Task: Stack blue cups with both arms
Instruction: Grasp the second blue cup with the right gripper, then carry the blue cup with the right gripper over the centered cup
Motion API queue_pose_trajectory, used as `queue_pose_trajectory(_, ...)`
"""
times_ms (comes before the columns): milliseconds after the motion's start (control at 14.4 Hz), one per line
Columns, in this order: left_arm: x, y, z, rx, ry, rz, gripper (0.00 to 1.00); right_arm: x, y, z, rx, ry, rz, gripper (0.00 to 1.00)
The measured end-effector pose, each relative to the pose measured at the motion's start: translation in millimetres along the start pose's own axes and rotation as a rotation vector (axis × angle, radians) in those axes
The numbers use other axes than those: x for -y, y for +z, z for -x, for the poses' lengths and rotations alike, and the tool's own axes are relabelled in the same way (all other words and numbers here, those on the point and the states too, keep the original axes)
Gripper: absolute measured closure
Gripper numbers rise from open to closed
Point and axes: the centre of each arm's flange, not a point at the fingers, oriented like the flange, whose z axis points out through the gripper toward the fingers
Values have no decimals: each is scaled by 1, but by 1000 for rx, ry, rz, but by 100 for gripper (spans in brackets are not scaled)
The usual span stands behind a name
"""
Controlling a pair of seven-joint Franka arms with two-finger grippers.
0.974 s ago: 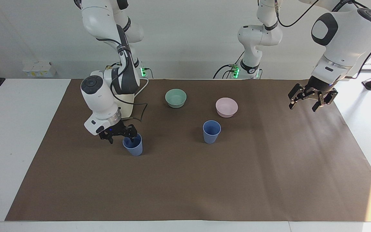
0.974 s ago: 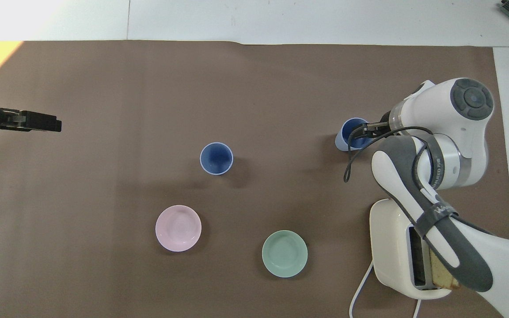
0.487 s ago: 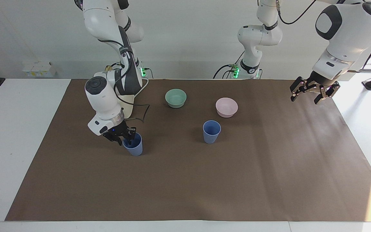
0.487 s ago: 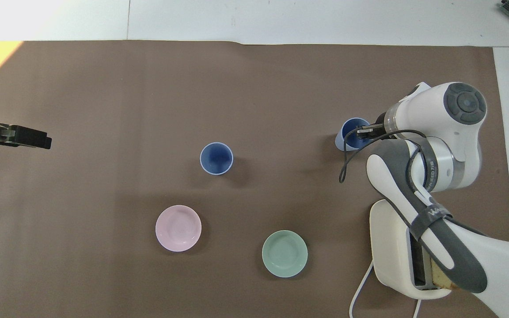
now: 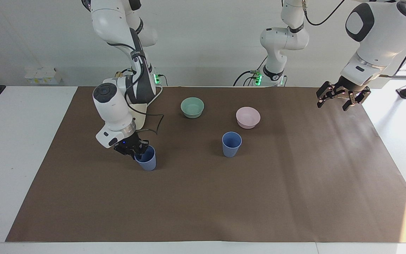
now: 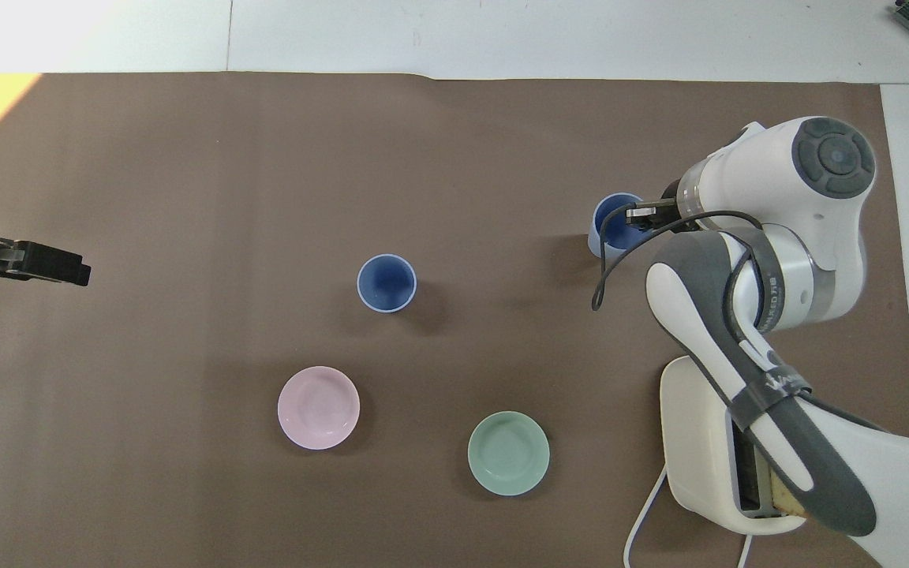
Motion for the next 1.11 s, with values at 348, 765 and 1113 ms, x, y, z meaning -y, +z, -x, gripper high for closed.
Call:
queue_pose_trajectory(348, 0, 0, 0, 0, 0, 0, 0, 95, -59, 7, 19, 57, -5, 96)
queue_pose_trajectory(765, 0, 0, 0, 0, 1, 0, 0, 232, -110, 26, -34, 178, -52, 96)
queue_pose_trajectory(1113, 0, 0, 0, 0, 1, 0, 0, 308, -103, 52, -26, 234, -78, 96)
